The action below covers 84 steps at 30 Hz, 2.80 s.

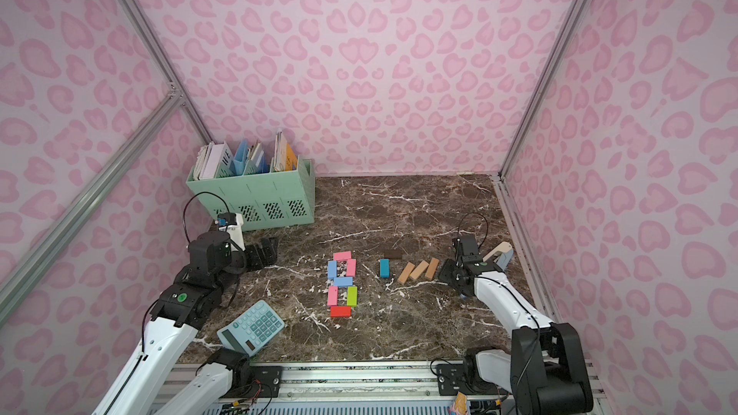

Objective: Assemble the number 8 with building blocks
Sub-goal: Pick up the building block from the center of the board.

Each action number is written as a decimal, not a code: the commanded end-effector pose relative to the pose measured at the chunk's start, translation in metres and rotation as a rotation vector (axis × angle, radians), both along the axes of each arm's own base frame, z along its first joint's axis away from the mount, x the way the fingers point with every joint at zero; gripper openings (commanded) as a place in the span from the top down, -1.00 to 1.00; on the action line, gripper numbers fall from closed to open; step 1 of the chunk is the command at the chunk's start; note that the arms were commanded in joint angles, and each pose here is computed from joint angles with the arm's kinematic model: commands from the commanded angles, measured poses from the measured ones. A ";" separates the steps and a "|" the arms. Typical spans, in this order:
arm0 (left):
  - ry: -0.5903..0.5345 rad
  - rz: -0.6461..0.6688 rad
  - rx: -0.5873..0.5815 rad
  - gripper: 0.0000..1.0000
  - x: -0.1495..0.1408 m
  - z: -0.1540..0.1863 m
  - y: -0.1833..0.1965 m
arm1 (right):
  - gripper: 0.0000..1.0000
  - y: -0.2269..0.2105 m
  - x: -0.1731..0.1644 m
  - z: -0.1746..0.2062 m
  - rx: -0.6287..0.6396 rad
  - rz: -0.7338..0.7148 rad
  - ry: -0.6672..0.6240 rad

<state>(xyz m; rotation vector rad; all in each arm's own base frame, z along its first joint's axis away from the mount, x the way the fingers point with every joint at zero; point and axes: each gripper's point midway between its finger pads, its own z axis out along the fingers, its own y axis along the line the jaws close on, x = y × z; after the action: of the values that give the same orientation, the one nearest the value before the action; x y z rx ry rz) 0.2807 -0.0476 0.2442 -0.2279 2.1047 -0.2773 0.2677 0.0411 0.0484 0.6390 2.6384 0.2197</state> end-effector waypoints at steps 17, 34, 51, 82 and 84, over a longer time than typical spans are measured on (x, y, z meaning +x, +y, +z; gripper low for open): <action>-0.020 -0.009 -0.011 -0.97 0.003 0.006 -0.002 | -0.27 0.001 -0.013 -0.010 0.027 -0.044 0.049; -0.015 -0.010 -0.009 -0.97 0.002 0.004 -0.003 | -0.23 0.005 -0.012 -0.013 0.058 -0.049 0.059; -0.011 -0.009 -0.008 -0.97 0.003 0.003 -0.002 | -0.12 -0.002 -0.006 -0.021 0.014 -0.089 0.102; -0.004 -0.012 -0.005 -0.97 0.003 0.001 -0.003 | -0.12 -0.016 0.004 -0.040 -0.013 -0.191 0.181; -0.001 -0.011 -0.003 -0.97 0.004 0.001 -0.003 | -0.05 -0.015 0.003 -0.043 -0.012 -0.181 0.189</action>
<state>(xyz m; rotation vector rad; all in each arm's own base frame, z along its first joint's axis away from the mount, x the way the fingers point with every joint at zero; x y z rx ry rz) 0.2821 -0.0496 0.2407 -0.2233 2.1195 -0.2841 0.2795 0.0240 0.0157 0.9295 2.6900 0.0928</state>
